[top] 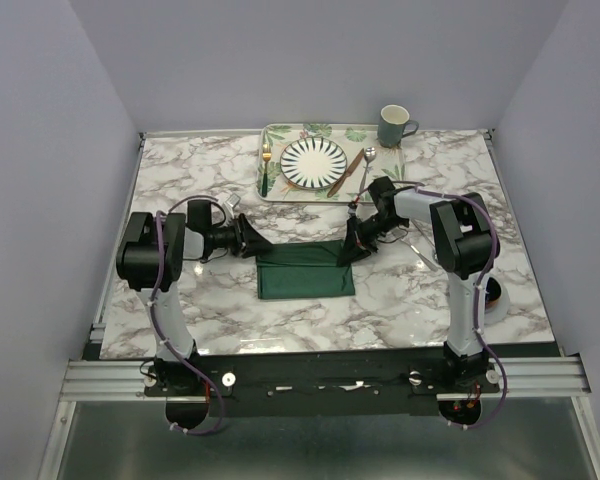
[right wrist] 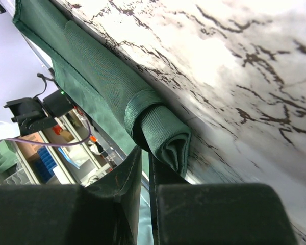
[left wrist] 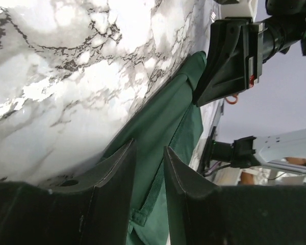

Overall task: Fold the napkin into a case and place the utensils inside
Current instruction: Smooth out the 2/3-rectangle-folded napkin at the center of the board.

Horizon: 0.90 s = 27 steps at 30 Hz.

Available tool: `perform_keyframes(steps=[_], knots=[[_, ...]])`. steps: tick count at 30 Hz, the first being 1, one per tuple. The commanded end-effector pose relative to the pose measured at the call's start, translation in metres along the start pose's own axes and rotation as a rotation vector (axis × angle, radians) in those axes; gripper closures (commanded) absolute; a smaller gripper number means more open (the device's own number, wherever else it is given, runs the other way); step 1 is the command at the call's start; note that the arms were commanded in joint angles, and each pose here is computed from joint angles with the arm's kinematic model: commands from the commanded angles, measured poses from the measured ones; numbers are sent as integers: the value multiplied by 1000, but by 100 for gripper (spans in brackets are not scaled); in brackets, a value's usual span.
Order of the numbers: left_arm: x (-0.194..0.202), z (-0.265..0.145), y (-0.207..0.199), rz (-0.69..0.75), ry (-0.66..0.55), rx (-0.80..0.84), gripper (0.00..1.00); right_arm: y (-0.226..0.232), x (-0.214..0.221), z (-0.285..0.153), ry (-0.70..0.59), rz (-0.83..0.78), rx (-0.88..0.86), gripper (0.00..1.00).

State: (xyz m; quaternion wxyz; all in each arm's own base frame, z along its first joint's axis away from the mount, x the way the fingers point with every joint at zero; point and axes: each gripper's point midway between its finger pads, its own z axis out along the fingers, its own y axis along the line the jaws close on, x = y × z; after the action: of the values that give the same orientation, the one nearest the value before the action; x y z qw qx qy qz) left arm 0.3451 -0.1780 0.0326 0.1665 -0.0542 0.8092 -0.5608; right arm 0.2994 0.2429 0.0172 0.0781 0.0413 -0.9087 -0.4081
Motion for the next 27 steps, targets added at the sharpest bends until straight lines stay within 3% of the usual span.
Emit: perform_keyframes(steps=[1, 9, 17, 23, 27], knots=[[13, -17, 5, 106, 55, -57, 58, -47, 1, 9, -20, -14, 164, 81], [8, -33, -26, 277, 88, -75, 67, -33, 3, 2, -34, -41, 124, 81], [13, 9, -56, 403, 153, -64, 74, 10, 5, -13, -55, -92, -11, 81], [30, 33, -43, 438, 226, -123, 77, 71, 7, -45, -109, -198, -174, 76], [43, 38, -28, 464, 279, -173, 80, 87, -7, -53, -145, -209, -196, 74]])
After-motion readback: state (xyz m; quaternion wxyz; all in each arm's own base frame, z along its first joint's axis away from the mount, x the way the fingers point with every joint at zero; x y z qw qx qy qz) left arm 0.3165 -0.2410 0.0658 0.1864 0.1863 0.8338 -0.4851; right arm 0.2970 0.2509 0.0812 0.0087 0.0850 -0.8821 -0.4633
